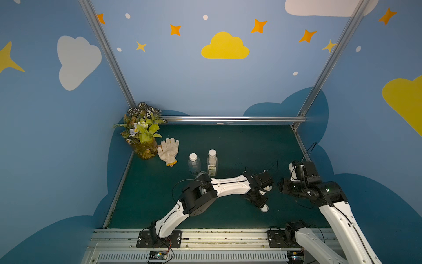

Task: Screw on the bottle caps
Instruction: Pick up the bottle cap from the center of the board.

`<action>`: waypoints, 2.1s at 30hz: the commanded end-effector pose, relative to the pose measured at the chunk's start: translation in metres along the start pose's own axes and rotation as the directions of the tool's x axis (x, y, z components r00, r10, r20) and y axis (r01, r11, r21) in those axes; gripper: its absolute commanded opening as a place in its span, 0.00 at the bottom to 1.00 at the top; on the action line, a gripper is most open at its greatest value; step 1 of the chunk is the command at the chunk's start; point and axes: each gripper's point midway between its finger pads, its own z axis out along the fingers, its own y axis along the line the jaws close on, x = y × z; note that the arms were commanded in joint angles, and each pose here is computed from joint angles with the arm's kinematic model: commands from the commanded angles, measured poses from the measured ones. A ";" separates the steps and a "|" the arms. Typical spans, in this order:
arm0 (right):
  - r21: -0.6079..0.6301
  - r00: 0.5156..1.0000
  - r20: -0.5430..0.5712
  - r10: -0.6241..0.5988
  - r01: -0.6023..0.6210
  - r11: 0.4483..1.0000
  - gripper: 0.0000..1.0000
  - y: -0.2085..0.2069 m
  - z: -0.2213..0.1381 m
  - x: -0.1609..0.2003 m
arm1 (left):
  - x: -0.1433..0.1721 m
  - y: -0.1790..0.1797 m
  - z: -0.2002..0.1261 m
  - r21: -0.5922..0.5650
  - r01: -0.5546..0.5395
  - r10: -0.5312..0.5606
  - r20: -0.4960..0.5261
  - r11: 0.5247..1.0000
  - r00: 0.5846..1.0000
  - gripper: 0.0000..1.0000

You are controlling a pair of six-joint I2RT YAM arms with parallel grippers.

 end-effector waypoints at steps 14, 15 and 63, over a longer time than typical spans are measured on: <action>-0.032 1.000 0.009 0.012 -0.011 0.999 0.55 0.004 -0.001 0.002 | -0.002 0.009 0.005 0.075 0.070 -0.072 0.016 0.995 0.997 0.03; -0.039 1.000 0.008 0.015 -0.015 0.999 0.55 0.004 -0.002 0.002 | -0.009 0.007 -0.003 0.105 0.067 -0.073 0.054 0.992 0.996 0.03; -0.360 0.952 -0.204 0.228 -0.289 0.887 0.18 0.069 0.039 0.018 | -0.053 -0.013 -0.141 0.294 -0.088 -0.081 0.516 0.952 0.853 0.04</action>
